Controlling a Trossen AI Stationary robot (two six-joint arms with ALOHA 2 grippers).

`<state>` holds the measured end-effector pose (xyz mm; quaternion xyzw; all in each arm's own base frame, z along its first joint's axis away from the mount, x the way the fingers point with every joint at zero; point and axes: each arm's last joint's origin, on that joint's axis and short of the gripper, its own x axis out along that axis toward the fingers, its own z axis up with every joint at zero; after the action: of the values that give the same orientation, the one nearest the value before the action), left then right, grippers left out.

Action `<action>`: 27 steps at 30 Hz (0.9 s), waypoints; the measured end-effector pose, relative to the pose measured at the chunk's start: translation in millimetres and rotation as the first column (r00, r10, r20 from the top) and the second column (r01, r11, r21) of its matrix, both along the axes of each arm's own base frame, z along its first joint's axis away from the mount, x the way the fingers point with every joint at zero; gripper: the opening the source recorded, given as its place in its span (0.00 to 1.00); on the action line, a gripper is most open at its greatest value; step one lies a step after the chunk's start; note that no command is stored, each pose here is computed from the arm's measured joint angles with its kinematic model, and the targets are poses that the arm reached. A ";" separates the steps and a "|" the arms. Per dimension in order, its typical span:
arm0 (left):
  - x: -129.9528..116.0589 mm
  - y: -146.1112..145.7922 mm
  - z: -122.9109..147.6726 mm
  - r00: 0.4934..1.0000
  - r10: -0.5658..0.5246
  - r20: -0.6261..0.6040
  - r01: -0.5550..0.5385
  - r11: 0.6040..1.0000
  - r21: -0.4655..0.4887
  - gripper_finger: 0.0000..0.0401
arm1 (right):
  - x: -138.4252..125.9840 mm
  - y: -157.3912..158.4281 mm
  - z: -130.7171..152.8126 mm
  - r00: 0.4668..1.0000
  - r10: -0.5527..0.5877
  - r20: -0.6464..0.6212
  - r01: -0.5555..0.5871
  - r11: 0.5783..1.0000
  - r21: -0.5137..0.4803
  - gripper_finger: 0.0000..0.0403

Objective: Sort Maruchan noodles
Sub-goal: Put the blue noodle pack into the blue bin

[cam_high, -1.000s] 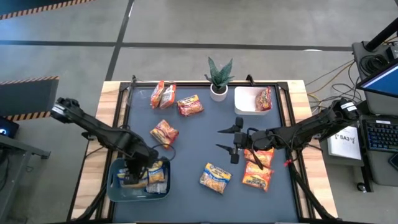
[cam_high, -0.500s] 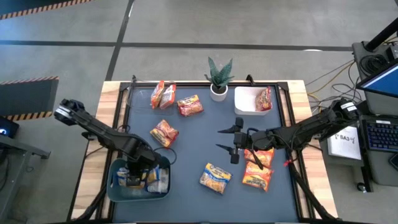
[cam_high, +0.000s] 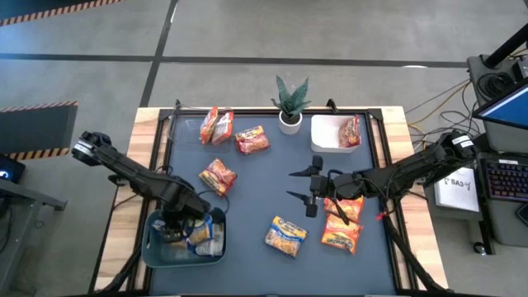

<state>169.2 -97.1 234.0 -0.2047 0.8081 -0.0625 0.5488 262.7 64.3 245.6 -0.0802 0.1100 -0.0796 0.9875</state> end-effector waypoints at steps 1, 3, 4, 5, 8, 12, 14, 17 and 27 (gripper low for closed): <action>0.9 0.0 1.9 1.000 -0.008 0.017 0.008 1.000 0.010 0.44 | 0.0 0.0 0.0 1.000 0.000 0.000 0.000 1.000 0.000 0.63; 3.7 0.3 5.6 0.997 -0.029 0.064 0.026 0.998 0.048 0.44 | 0.0 0.0 0.0 1.000 0.000 0.000 0.000 1.000 0.000 0.63; 5.1 0.7 7.3 0.995 -0.039 0.089 0.033 0.997 0.076 0.44 | 0.0 0.0 0.0 1.000 0.000 0.000 0.000 1.000 0.000 0.63; 6.0 1.3 8.8 0.993 -0.047 0.108 0.035 0.994 0.107 0.43 | 0.0 0.0 -0.1 1.000 0.000 0.000 0.000 1.000 0.000 0.63; 6.3 2.3 17.2 0.992 -0.053 0.112 0.037 0.990 0.139 0.41 | 0.0 -0.1 -0.1 1.000 -0.002 0.000 0.002 1.000 0.000 0.63; 5.3 2.4 35.5 0.993 -0.049 0.103 0.032 0.987 0.158 0.37 | -0.1 -0.5 0.0 1.000 -0.017 0.001 0.017 1.000 -0.003 0.63; 7.4 -0.5 43.0 0.986 -0.064 0.154 0.038 0.986 0.164 0.33 | -0.1 -0.5 0.0 1.000 -0.017 0.001 0.017 1.000 -0.003 0.63; 12.3 -9.1 45.6 0.960 -0.114 0.255 0.078 0.986 0.146 0.25 | -0.1 -0.5 0.0 1.000 -0.019 0.002 0.019 1.000 0.003 0.63; 11.3 -14.0 11.5 0.943 -0.137 0.303 0.064 0.969 0.239 0.03 | 0.0 -0.5 0.0 1.000 -0.018 0.002 0.018 1.000 0.002 0.63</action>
<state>180.5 -111.1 245.5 -0.0865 0.7205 -0.0307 0.6874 262.6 63.9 245.6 -0.0780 0.1098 -0.0886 0.9869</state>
